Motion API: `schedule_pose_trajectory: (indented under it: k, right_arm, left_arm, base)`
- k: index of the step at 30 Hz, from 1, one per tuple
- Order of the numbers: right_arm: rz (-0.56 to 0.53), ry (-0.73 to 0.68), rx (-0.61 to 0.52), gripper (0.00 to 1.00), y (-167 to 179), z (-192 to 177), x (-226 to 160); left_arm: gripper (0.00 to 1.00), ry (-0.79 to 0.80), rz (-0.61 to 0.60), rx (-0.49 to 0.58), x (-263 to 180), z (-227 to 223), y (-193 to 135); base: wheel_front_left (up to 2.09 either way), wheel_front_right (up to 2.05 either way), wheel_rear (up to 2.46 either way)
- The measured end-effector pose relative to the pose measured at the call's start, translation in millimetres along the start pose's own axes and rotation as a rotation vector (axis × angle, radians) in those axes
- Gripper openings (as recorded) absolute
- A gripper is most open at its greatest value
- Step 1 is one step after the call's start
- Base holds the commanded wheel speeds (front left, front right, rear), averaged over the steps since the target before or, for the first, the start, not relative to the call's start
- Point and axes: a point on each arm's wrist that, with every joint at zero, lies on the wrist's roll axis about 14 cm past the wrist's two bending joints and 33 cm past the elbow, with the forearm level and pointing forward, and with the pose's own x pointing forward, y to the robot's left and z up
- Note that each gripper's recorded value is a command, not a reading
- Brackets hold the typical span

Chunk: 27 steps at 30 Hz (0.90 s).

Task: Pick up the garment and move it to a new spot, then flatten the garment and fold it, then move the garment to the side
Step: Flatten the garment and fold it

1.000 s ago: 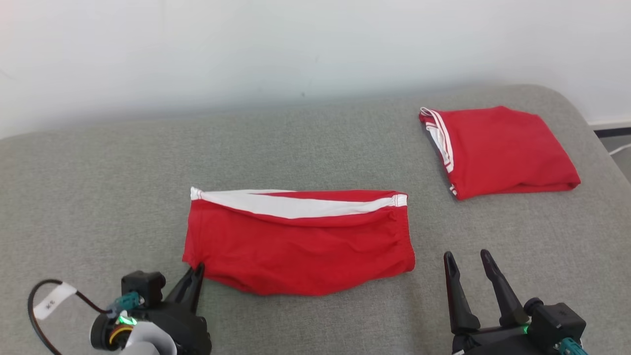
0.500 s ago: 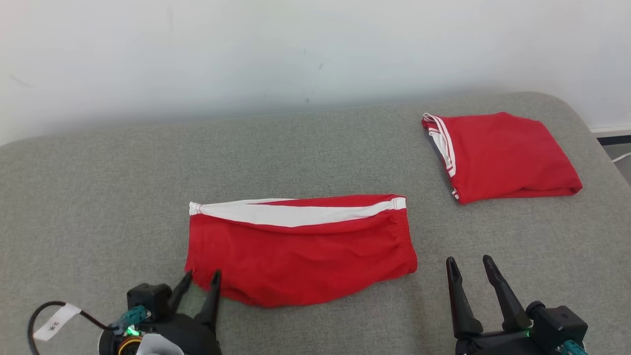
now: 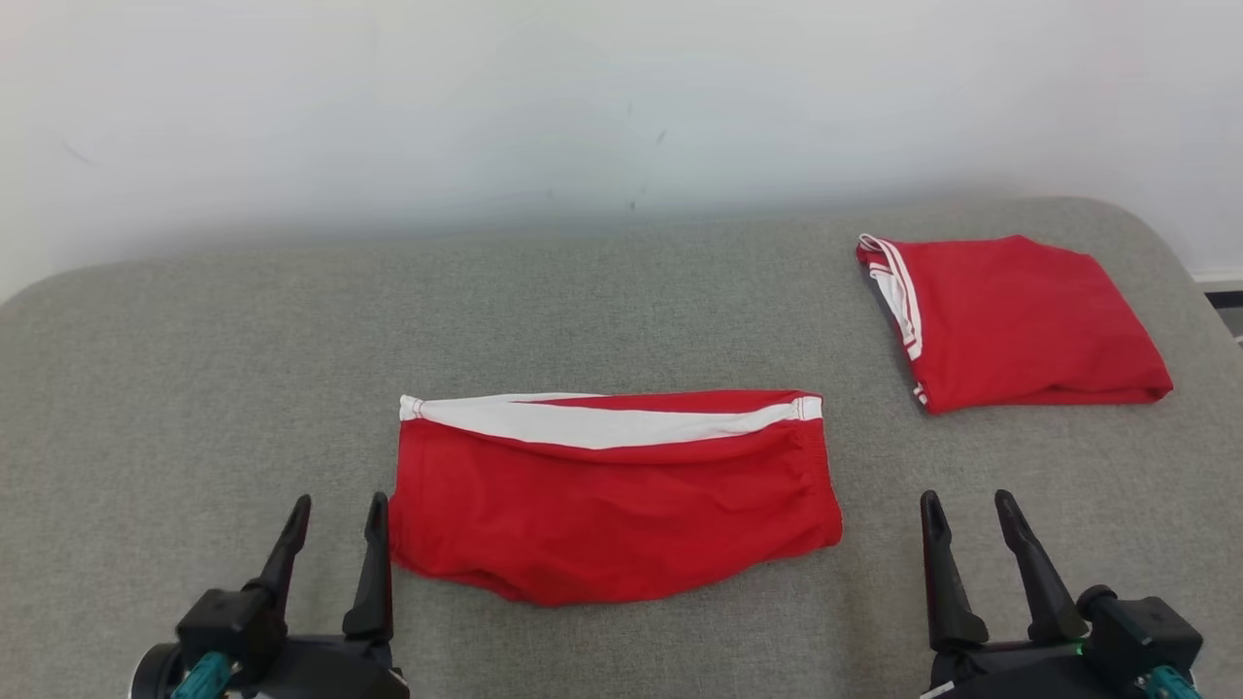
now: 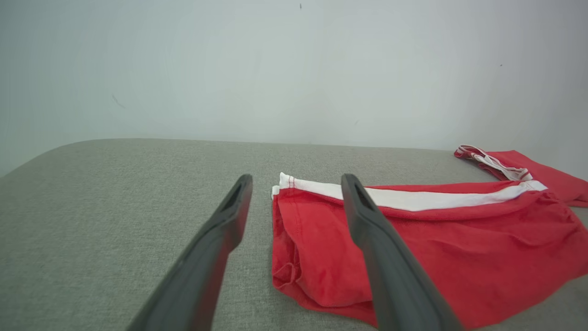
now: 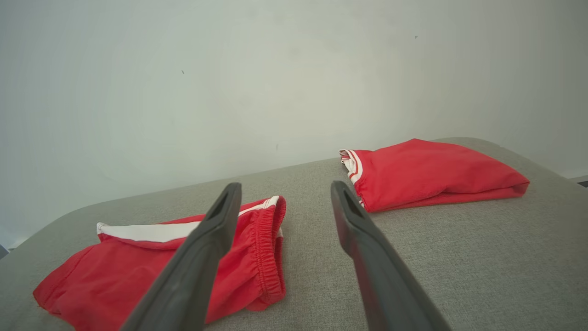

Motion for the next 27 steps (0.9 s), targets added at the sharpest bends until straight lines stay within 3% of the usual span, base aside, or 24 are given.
schedule_pose_trajectory:
  k: [12,27]
  right_arm:
    - [-0.018,-0.019,-0.018,1.00,-7,7,-2]
    - [0.010,0.019,-0.035,1.00,4,-2,-9]
  left_arm:
    - [1.00,-0.128,0.166,0.062,-40,45,48]
    - [1.00,-0.129,0.205,0.081,-70,46,51]
  base:
    - [0.00,0.00,0.00]
    - [0.00,0.00,0.00]
